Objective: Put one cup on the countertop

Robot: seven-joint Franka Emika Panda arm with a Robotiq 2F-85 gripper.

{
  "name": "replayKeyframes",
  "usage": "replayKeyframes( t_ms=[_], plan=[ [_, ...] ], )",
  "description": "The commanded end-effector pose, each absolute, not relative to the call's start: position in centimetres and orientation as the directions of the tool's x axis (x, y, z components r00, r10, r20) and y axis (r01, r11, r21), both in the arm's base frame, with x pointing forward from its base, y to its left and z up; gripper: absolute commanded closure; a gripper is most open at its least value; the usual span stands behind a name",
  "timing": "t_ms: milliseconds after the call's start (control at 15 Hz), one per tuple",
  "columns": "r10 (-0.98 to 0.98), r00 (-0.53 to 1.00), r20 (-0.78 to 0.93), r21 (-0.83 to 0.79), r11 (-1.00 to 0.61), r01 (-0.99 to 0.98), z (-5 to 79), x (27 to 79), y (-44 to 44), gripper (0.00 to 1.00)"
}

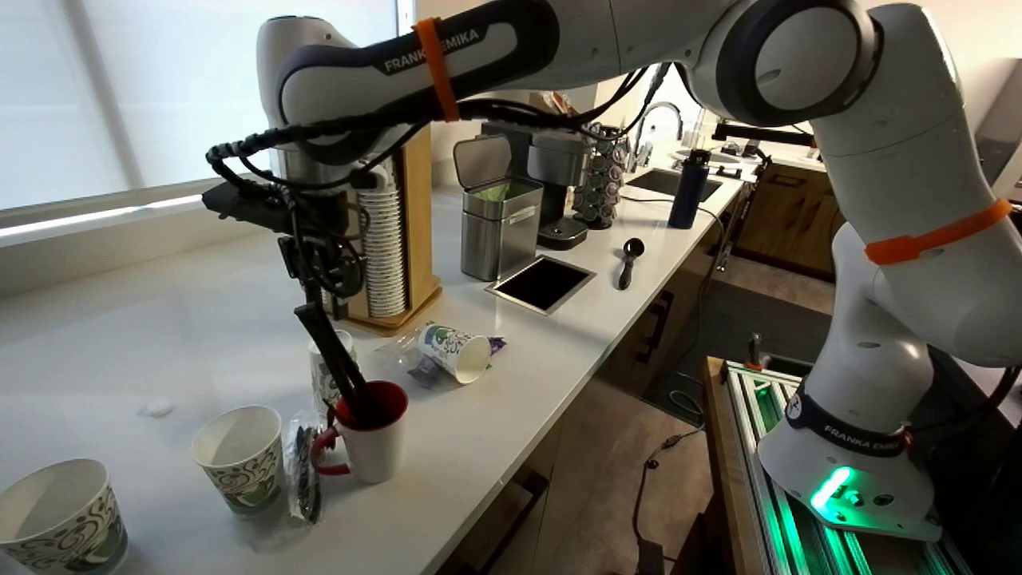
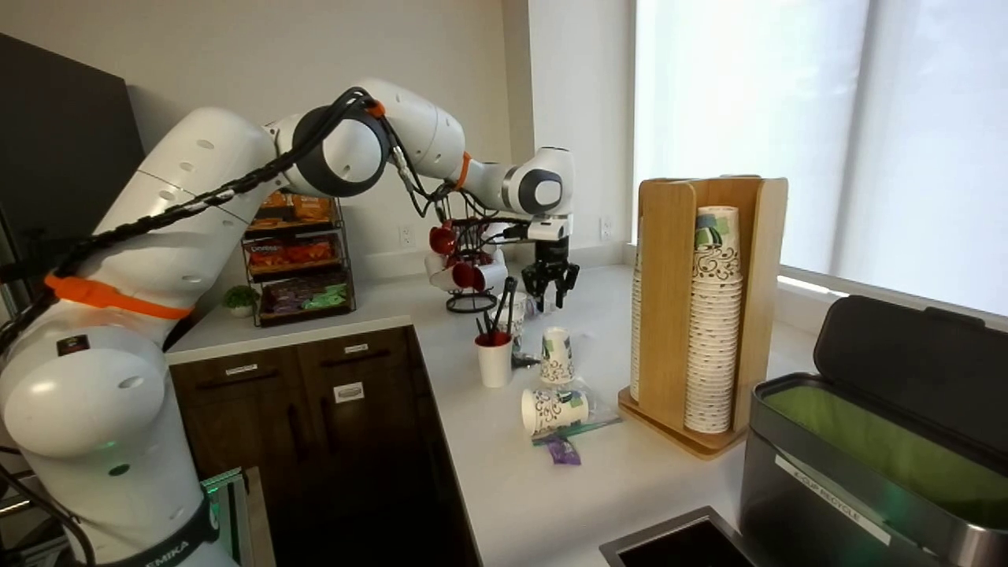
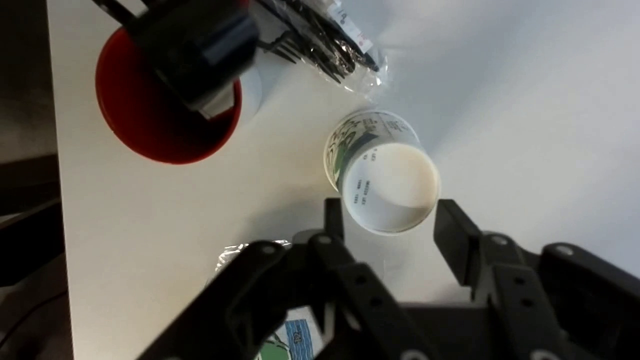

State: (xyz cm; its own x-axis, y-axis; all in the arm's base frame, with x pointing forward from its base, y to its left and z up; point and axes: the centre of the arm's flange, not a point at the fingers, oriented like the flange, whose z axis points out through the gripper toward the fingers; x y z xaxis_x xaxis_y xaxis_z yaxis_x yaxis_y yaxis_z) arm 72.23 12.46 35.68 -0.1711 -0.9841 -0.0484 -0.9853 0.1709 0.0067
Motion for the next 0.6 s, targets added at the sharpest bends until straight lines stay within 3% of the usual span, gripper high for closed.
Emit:
replayKeyframes(
  t_ms=[0,133,400,467,533],
  plan=[
    [-0.98,-0.197,-0.039,0.004,0.197,-0.98,36.3,72.3,12.8,0.17],
    [-0.981,-0.194,-0.021,-0.018,0.194,-0.981,37.9,70.8,12.0,0.02],
    [-0.981,-0.191,0.022,-0.04,0.19,-0.981,40.1,68.6,9.3,0.0],
    [-0.984,-0.18,0.002,-0.045,0.18,-0.983,39.1,71.6,10.2,0.0],
    [-0.983,-0.184,0.005,-0.048,0.184,-0.982,39.7,71.2,9.7,0.0]
  ],
)
